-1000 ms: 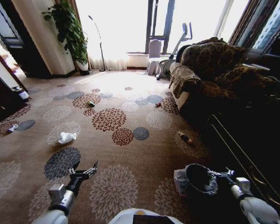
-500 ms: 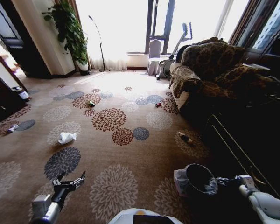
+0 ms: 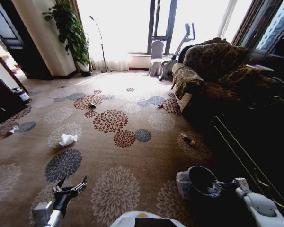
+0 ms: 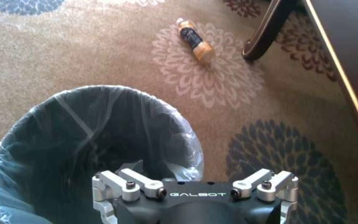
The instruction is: Pick up the trash from the ground and place it into the trash bin.
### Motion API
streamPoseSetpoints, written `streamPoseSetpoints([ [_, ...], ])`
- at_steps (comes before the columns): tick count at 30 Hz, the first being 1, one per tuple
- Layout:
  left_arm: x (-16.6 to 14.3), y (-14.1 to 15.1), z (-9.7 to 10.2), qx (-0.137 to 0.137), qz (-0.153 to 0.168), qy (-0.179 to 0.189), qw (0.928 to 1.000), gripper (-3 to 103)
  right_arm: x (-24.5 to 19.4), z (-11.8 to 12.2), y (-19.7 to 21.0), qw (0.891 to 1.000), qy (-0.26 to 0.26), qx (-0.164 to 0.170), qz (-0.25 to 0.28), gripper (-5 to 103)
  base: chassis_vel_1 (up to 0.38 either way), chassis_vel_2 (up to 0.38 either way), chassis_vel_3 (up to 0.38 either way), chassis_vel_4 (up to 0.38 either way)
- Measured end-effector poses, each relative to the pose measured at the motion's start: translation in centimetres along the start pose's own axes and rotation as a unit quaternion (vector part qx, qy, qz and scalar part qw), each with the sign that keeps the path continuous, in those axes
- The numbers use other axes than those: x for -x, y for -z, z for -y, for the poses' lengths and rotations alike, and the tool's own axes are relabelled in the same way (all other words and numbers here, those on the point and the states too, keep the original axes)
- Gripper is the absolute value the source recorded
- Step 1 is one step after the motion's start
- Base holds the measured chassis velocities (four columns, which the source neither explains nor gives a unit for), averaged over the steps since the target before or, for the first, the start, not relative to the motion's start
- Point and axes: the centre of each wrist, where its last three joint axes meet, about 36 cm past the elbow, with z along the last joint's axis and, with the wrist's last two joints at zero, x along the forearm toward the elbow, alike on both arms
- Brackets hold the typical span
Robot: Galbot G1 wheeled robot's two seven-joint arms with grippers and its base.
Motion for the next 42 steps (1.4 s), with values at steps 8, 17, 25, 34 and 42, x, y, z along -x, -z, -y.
streamPoseSetpoints([
  [8, -0.1, -0.3, 0.0, 0.000, -0.003, 0.005, 1.0000, 100, 3.1, -1.4, 0.0, 1.000, -0.001, -0.005, -0.016, 100, 0.000, 0.000, 0.000, 0.000],
  [17, -0.1, -0.6, -0.1, 0.001, -0.008, 0.006, 1.0000, 100, 5.9, -0.8, -1.6, 0.999, -0.019, 0.002, -0.037, 100, 0.000, 0.000, 0.000, 0.000],
  [25, 0.0, -0.8, -0.2, 0.002, -0.010, 0.007, 0.9999, 100, 7.3, -1.6, -1.0, 0.999, -0.011, 0.011, -0.035, 99, 0.000, 0.000, 0.000, 0.000],
  [34, 0.5, -1.2, -0.6, 0.003, -0.013, 0.007, 0.9999, 100, 8.4, -1.9, -0.8, 0.999, -0.013, 0.001, -0.046, 68, 0.000, 0.000, 0.000, 0.000],
  [42, 1.0, -1.5, -0.8, 0.001, -0.017, 0.004, 0.9998, 100, 9.0, -1.6, -1.1, 0.998, -0.014, -0.005, -0.053, 40, 0.000, 0.000, 0.000, 0.000],
])
